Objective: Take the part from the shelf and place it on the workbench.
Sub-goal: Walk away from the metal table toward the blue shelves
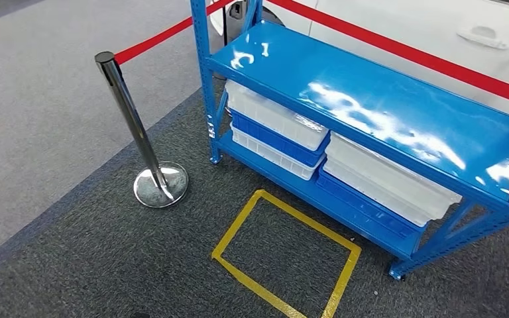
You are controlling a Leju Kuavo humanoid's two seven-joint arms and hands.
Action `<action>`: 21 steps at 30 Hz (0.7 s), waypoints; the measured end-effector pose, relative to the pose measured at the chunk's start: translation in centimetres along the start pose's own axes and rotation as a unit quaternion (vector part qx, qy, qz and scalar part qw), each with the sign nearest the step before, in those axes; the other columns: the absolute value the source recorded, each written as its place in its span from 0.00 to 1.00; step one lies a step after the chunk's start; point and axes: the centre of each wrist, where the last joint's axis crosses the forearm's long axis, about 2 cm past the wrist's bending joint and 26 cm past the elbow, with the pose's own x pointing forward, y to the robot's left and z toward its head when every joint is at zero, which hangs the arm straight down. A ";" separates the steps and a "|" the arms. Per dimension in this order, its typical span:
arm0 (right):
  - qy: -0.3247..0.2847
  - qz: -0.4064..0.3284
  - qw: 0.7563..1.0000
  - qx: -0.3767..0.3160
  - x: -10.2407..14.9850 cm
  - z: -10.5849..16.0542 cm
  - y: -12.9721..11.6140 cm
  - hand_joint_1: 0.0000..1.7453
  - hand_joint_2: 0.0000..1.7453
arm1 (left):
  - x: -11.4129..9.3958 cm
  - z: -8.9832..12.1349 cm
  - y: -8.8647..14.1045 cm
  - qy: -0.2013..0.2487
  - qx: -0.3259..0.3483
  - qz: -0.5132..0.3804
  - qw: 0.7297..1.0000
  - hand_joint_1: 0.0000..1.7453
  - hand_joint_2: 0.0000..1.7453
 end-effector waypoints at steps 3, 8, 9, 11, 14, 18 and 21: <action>0.002 0.000 1.000 0.000 -0.1 0.0 0.0 0.00 0.00 | 0.0 0.0 0.0 0.000 0.000 0.000 1.000 0.00 0.00; 0.002 0.000 1.000 0.000 0.0 0.0 0.0 0.00 0.00 | 0.2 -0.1 0.0 -0.001 0.000 0.000 1.000 0.00 0.00; 0.003 0.000 1.000 0.000 0.0 0.0 0.0 0.00 0.00 | 0.3 -0.1 0.0 -0.002 0.001 0.000 1.000 0.00 0.00; 0.004 0.000 1.000 0.000 -0.1 0.0 0.0 0.00 0.00 | 0.3 -0.1 0.0 -0.002 0.001 0.000 1.000 0.00 0.00; 0.003 0.000 1.000 0.000 0.1 0.0 0.0 0.00 0.00 | 0.1 0.0 0.0 0.000 0.000 0.000 1.000 0.00 0.00; 0.003 0.000 1.000 0.001 0.0 0.0 0.1 0.00 0.00 | 0.0 0.0 0.0 0.002 0.000 0.000 1.000 0.00 0.00; 0.002 0.000 1.000 0.001 0.1 0.0 0.1 0.00 0.00 | -0.1 0.0 0.0 0.003 0.001 0.000 1.000 0.00 0.00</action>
